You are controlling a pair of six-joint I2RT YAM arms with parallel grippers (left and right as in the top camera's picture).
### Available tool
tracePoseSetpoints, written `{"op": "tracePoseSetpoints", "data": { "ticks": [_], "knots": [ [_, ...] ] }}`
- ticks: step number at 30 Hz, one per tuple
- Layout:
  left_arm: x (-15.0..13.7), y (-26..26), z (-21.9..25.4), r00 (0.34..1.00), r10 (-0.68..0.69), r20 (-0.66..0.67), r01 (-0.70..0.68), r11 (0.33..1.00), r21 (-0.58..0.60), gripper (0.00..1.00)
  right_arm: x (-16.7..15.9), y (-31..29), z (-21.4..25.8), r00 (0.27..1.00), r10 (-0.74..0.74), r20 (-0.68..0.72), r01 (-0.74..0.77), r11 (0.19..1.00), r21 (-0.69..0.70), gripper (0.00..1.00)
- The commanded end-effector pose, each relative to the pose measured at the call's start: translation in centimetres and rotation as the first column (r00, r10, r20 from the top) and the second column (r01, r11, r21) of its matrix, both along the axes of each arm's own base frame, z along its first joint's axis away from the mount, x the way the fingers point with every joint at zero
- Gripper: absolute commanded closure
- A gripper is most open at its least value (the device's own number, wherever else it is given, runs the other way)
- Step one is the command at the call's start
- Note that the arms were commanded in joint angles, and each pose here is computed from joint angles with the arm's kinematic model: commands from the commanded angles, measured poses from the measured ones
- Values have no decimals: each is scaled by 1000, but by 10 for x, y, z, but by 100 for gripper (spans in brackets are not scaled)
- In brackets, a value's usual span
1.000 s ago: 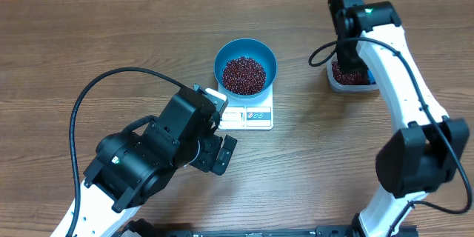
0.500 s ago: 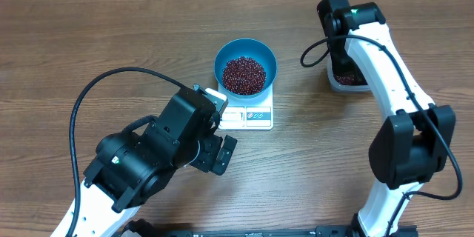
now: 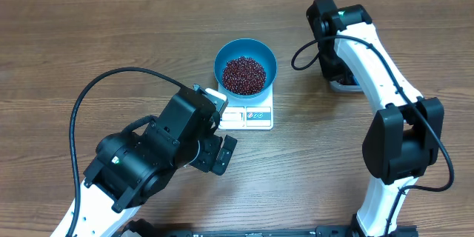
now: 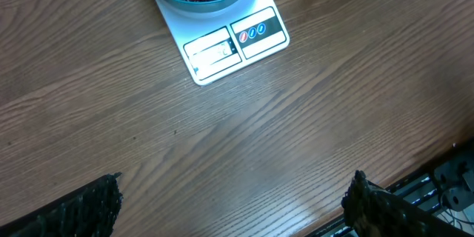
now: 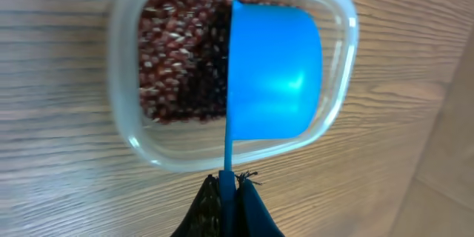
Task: Scoop item into bowl and weigh 150g on scale
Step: 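Dip and drag the scoop through the beans with the right gripper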
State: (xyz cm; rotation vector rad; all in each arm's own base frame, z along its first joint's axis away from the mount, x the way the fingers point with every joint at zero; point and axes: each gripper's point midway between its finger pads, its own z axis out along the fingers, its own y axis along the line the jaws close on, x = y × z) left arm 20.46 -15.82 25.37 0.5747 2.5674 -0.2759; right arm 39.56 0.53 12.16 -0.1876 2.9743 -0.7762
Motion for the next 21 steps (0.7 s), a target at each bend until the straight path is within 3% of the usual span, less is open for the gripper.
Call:
{"op": "tracePoseSetpoints", "data": {
  "ticks": [1,14,21],
  "knots": [
    [0,-1,5,1000,-14,16,14,1000,-6,0,-4,24,-15,999,20,-45,-14,993,121,96],
    [0,-1,6,1000,-14,16,14,1000,-7,1,9,17,8,997,-65,38,54,970,238,96],
    [0,-1,6,1000,-14,17,14,1000,-7,0,12,4,4,987,-158,20,137,907,397,96]
  ]
}}
